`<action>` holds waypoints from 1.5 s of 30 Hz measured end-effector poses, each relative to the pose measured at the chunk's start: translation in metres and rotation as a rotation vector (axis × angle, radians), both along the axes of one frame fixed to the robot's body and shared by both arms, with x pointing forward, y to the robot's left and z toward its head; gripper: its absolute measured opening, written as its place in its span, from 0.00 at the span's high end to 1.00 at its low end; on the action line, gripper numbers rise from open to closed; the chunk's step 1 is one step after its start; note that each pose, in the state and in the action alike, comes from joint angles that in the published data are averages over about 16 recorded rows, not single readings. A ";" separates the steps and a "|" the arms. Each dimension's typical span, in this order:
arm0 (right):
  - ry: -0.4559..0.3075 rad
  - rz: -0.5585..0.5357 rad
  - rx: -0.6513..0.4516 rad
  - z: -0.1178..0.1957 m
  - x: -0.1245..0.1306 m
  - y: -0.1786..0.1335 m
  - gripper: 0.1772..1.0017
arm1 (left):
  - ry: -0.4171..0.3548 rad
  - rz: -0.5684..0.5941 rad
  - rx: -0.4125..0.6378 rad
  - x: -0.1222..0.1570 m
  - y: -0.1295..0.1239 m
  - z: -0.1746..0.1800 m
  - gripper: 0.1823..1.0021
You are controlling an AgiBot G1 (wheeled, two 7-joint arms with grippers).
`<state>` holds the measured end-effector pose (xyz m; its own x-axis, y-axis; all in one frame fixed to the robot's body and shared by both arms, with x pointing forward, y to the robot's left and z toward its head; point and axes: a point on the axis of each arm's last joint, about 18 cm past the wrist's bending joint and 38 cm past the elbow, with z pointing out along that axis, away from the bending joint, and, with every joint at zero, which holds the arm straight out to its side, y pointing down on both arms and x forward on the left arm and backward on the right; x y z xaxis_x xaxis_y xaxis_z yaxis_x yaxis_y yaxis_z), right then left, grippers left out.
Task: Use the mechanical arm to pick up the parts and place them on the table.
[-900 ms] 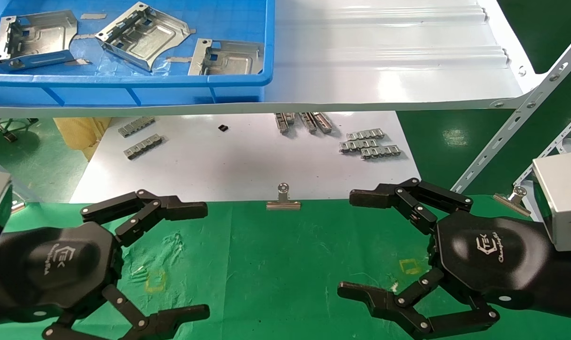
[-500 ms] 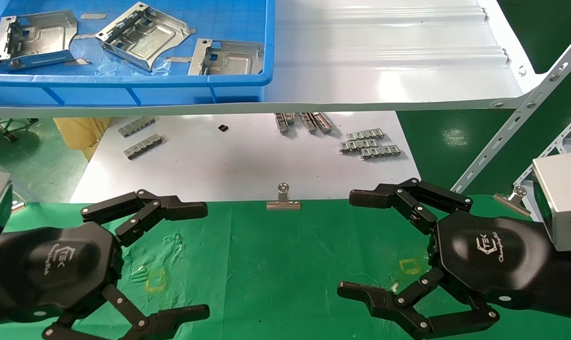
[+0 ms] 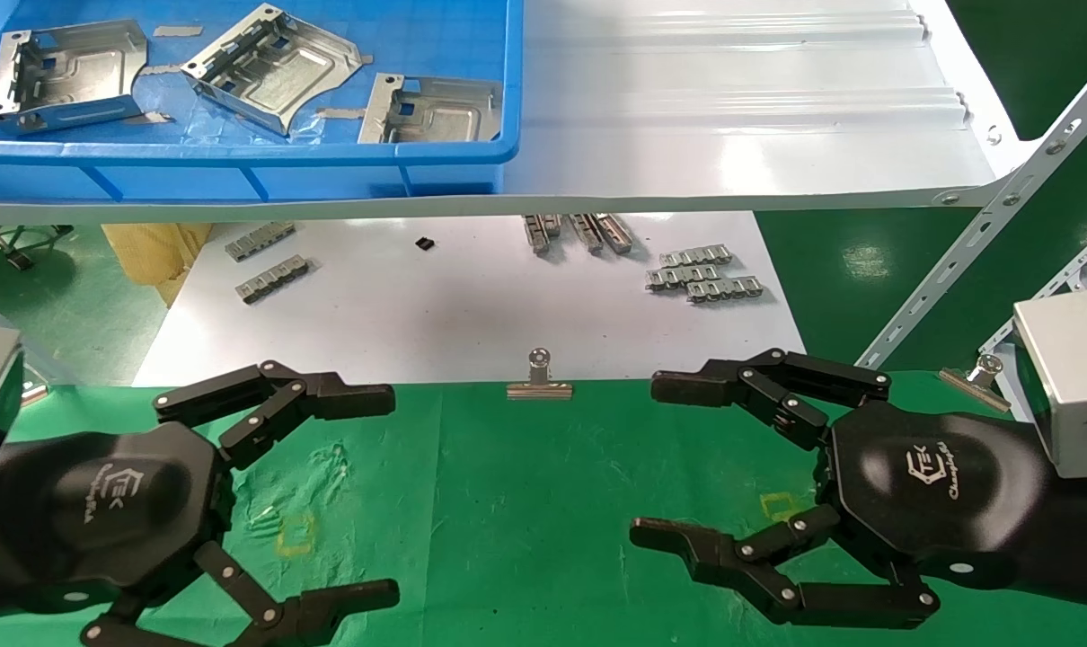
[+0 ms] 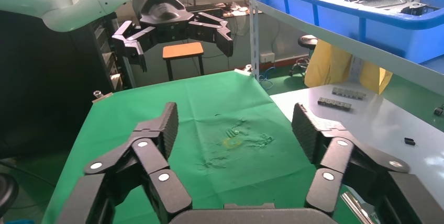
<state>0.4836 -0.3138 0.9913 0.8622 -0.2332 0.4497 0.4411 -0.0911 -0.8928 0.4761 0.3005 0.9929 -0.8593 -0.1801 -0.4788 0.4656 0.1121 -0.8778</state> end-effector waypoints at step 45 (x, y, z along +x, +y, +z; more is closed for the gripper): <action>0.000 0.000 0.000 0.000 0.000 0.000 0.98 | -0.157 0.068 -0.011 0.011 0.002 0.076 0.00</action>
<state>0.4836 -0.3138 0.9913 0.8622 -0.2332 0.4497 0.4411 -0.0911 -0.8928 0.4873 0.3029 1.0685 -0.7594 -0.2417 -0.6040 0.5891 0.1385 -0.7961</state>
